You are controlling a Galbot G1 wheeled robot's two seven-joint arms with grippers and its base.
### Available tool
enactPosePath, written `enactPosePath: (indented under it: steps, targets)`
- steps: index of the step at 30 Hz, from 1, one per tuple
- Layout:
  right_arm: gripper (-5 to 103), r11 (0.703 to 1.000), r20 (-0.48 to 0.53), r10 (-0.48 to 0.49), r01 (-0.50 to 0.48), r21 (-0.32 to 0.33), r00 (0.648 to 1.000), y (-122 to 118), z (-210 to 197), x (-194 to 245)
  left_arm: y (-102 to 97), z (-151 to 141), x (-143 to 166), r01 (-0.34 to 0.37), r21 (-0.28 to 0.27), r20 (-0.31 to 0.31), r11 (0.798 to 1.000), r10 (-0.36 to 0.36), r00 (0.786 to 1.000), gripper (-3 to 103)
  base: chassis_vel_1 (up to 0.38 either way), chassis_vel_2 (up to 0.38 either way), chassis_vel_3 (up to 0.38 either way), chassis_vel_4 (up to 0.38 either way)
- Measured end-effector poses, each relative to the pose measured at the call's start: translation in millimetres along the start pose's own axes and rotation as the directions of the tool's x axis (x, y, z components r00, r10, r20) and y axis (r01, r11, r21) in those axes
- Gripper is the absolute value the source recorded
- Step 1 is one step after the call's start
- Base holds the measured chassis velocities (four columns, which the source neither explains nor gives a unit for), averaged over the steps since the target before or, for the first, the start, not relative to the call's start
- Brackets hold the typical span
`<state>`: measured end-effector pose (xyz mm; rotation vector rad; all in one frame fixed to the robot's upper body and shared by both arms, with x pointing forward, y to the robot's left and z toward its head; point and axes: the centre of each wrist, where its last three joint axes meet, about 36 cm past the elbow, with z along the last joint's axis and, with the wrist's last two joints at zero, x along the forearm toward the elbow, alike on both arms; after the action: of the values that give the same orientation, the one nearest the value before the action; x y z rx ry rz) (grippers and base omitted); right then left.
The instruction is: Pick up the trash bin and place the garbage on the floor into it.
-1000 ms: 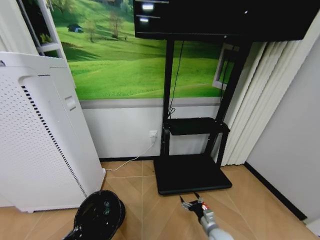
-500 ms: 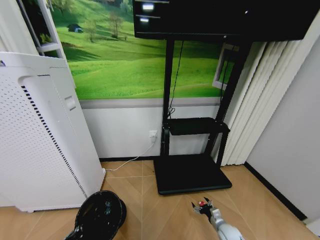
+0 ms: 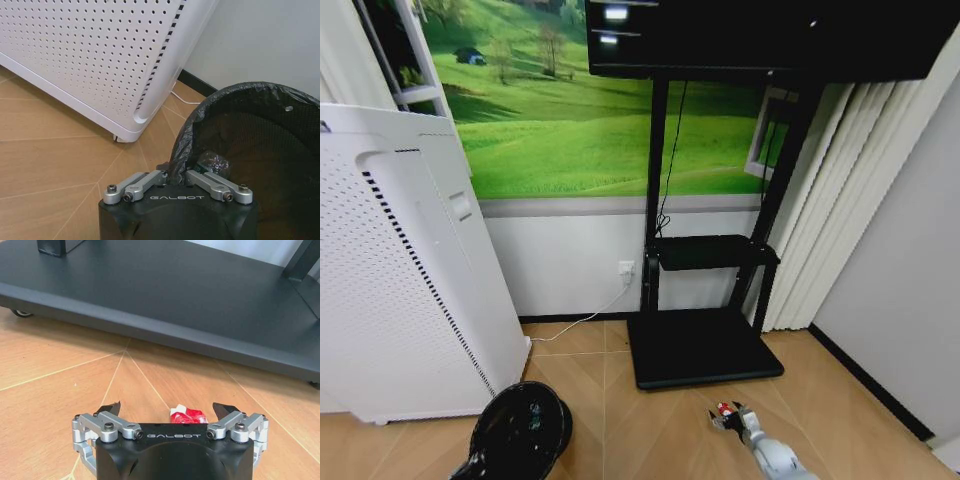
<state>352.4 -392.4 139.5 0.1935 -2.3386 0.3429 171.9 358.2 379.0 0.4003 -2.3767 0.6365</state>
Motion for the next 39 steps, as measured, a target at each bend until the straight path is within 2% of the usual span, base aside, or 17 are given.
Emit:
enactPosePath:
  steps: [5, 12, 19, 25, 26, 27, 30, 33, 36, 37, 39]
  targets:
    - [100, 1.0, 0.004, 0.016, -0.016, -0.004, 1.0, -1.2, 0.9, -6.1, -0.9, -1.2, -0.1, 0.002, -0.005, -0.001, 1.0, -0.002, 1.0, 2, 0.0, 0.0, 0.0, 0.0]
    - [101, 0.999, -0.041, 0.043, -0.043, -0.001, 0.998, -15.8, 19.2, -11.4, -3.8, -1.4, -2.1, 0.007, -0.005, -0.002, 1.0, -0.007, 1.0, 2, 0.0, 0.0, 0.0, 0.0]
    - [99, 0.999, -0.048, 0.042, -0.043, -0.02, 0.998, -15.2, 27.4, -16.7, -5.6, -1.6, -3.9, 0.012, -0.003, -0.001, 1.0, -0.012, 1.0, 2, 0.0, 0.0, 0.0, 0.0]
    - [79, 0.997, -0.066, 0.065, -0.067, -0.026, 0.996, -11.3, 31.1, -23.2, -8.1, 0.4, -4.7, 0.011, 0.005, -0.004, 1.0, -0.011, 1.0, 2, 0.0, 0.0, 0.0, 0.0]
    - [79, 0.997, -0.066, 0.065, -0.067, -0.026, 0.996, -11.3, 31.1, -23.2, -8.1, 0.4, -4.7, 0.011, 0.005, -0.004, 1.0, -0.011, 1.0, 2, 0.0, 0.0, 0.0, 0.0]
    - [73, 0.997, -0.069, 0.068, -0.07, -0.026, 0.995, -12.2, 31.8, -23.5, -8.1, 0.4, -4.8, 0.011, 0.005, -0.004, 1.0, -0.011, 1.0, 2, 0.0, 0.0, 0.0, 0.0]
    - [68, 0.997, -0.072, 0.072, -0.074, -0.027, 0.995, -13.5, 33.4, -23.3, -8.2, 0.4, -5.0, 0.011, 0.006, -0.003, 1.0, -0.011, 1.0, 2, 0.0, 0.0, 0.0, 0.0]
    - [50, 0.996, -0.077, 0.081, -0.083, -0.027, 0.994, -17.9, 36.6, -21.0, -9.0, 0.7, -6.2, 0.01, 0.008, -0.003, 1.0, -0.01, 1.0, 2, 0.0, 0.0, 0.0, 0.0]
    - [46, 0.996, -0.078, 0.085, -0.087, -0.025, 0.993, -21.0, 38.3, -18.7, -10.2, 1.1, -6.9, 0.008, 0.009, -0.004, 1.0, -0.008, 1.0, 2, 0.0, 0.0, 0.0, 0.0]
    - [38, 0.995, -0.077, 0.09, -0.092, -0.027, 0.993, -24.0, 39.8, -15.8, -11.9, 1.4, -8.0, 0.006, 0.01, -0.004, 1.0, -0.006, 1.0, 2, 0.0, 0.0, 0.0, 0.0]
    - [35, 0.995, -0.074, 0.092, -0.094, -0.031, 0.993, -25.4, 40.5, -13.2, -13.2, 1.7, -8.8, 0.005, 0.011, -0.004, 1.0, -0.005, 1.0, 2, 0.0, 0.0, 0.0, 0.0]
